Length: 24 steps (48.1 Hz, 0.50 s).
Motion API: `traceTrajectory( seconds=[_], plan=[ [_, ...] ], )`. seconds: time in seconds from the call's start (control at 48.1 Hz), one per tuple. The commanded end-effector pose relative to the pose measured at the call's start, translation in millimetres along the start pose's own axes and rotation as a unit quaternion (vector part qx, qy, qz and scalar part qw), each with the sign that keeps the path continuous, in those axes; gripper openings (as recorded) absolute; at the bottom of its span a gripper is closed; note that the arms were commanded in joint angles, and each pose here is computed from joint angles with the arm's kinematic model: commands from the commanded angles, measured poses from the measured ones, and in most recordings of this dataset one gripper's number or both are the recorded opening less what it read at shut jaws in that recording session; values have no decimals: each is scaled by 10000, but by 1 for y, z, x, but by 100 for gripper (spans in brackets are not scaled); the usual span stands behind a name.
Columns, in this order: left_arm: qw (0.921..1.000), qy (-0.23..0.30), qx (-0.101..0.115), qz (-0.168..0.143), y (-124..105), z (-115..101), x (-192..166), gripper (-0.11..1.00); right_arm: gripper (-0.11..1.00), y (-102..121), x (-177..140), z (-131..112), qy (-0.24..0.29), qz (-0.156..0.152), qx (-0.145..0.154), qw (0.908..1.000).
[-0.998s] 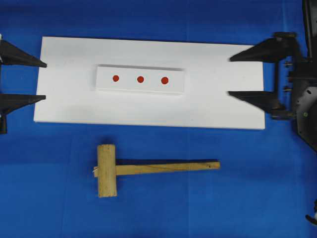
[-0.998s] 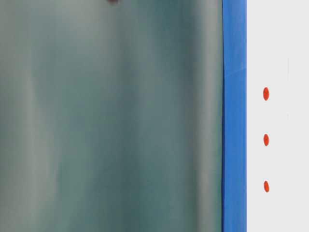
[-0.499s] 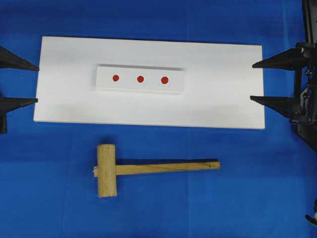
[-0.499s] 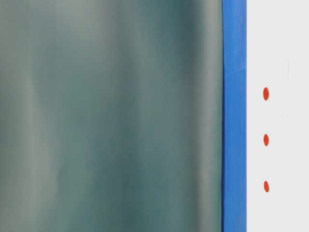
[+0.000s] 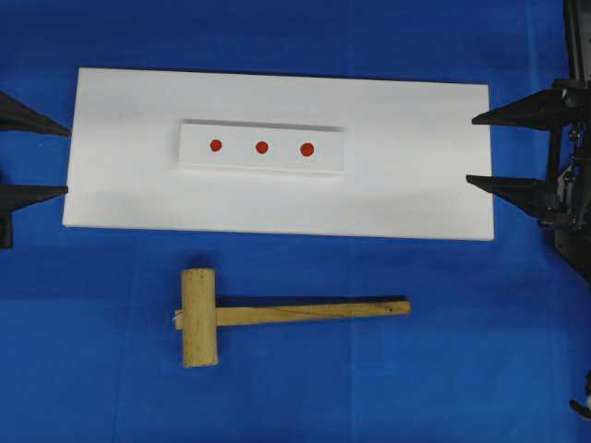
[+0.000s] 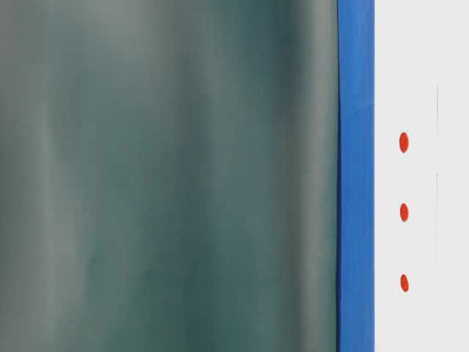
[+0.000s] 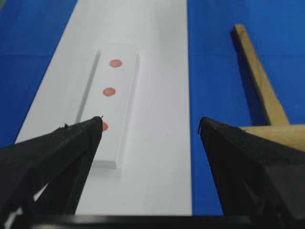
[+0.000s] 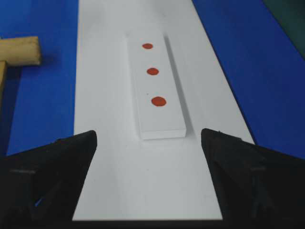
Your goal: Hit the mark with a hammer.
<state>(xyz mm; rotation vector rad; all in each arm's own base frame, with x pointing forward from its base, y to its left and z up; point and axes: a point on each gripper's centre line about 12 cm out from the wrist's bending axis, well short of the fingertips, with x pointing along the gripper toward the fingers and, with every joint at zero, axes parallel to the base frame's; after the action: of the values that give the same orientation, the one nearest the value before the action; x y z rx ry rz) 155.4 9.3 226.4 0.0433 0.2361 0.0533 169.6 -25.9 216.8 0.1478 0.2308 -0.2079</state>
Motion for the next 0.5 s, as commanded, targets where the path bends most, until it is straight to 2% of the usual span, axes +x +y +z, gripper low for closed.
traceTrajectory(
  seconds=[0.0,0.478],
  plan=[
    [10000,-54,25,-4,0,5,0,80,80,0,1,4,-25,-11,20,10000],
    [10000,-8,25,-6,0,4,0,80,80,0,1,4,-25,-11,20,10000]
  ],
)
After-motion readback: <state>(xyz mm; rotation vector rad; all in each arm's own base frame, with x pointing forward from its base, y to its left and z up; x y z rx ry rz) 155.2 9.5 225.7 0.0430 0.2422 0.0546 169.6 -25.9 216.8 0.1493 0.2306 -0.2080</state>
